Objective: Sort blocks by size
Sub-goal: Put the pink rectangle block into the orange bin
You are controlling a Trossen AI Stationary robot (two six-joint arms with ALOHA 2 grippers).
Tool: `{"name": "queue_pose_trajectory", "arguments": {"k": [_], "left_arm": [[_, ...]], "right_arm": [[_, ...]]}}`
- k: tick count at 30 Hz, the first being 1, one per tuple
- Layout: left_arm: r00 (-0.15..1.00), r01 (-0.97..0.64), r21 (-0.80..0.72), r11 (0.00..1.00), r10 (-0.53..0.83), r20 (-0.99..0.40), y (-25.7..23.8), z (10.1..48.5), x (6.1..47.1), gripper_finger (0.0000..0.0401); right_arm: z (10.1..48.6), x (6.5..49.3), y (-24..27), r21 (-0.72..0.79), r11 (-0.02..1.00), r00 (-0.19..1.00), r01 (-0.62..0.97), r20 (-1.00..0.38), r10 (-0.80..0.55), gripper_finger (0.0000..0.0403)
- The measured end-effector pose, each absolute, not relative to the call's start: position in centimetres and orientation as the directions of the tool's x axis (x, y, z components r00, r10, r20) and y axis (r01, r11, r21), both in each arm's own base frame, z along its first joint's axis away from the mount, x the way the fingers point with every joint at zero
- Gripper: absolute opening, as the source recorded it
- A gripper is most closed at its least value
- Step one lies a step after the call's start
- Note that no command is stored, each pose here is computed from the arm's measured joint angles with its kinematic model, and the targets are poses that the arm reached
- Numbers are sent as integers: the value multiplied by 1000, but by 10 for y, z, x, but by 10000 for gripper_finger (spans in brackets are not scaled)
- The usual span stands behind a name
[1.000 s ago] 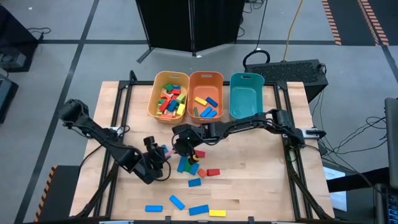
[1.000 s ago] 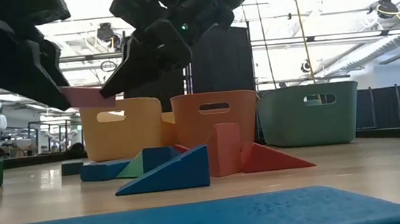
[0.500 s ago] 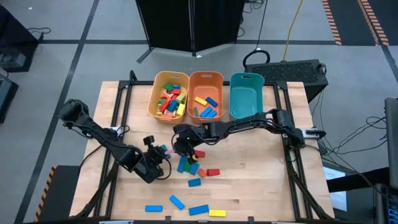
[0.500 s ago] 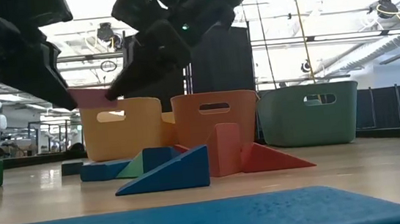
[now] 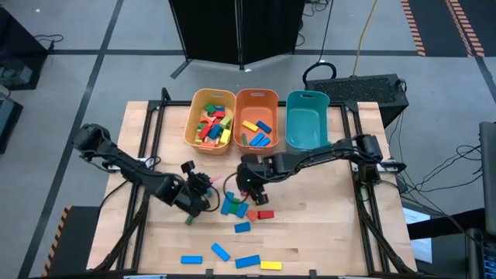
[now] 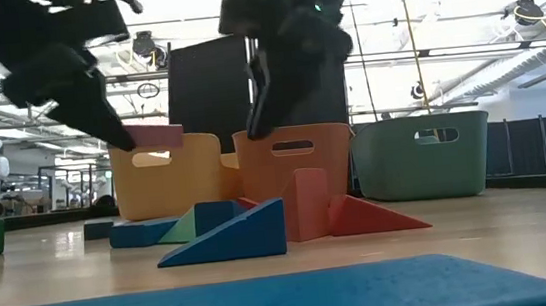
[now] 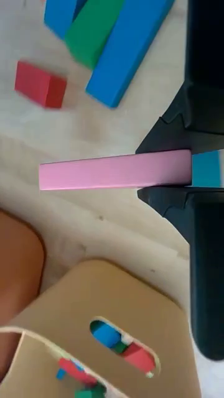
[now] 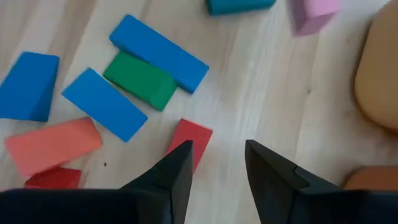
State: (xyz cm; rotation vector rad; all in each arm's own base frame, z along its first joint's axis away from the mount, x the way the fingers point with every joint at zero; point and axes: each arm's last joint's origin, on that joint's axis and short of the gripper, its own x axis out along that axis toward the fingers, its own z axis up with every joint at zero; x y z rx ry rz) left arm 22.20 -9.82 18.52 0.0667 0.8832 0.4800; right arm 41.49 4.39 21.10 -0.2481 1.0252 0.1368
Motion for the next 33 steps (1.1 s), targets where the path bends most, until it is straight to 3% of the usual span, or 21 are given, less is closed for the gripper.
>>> {"name": "queue_pose_trajectory", "arguments": {"k": [6, 11, 17, 27, 33], "left_arm": [[567, -333, 246, 910, 401, -720, -79, 190, 242, 42], [594, -307, 236, 922, 380, -709, -56, 205, 261, 42], [600, -341, 210, 916, 384, -702, -17, 223, 277, 42], [656, -364, 168, 916, 380, -652, 37, 257, 292, 42], [705, -353, 67, 933, 313, -637, 60, 272, 298, 42]], "right_arm": [[175, 386, 45, -74, 989, 445, -128, -895, -9, 118], [162, 364, 49, -94, 995, 494, -13, -866, -76, 111], [172, 347, 56, -110, 984, 632, 140, -755, -175, 109], [174, 334, 75, -46, 978, 680, 203, -712, -174, 109], [179, 338, 83, 1, 979, 732, 205, -664, -153, 109]]}}
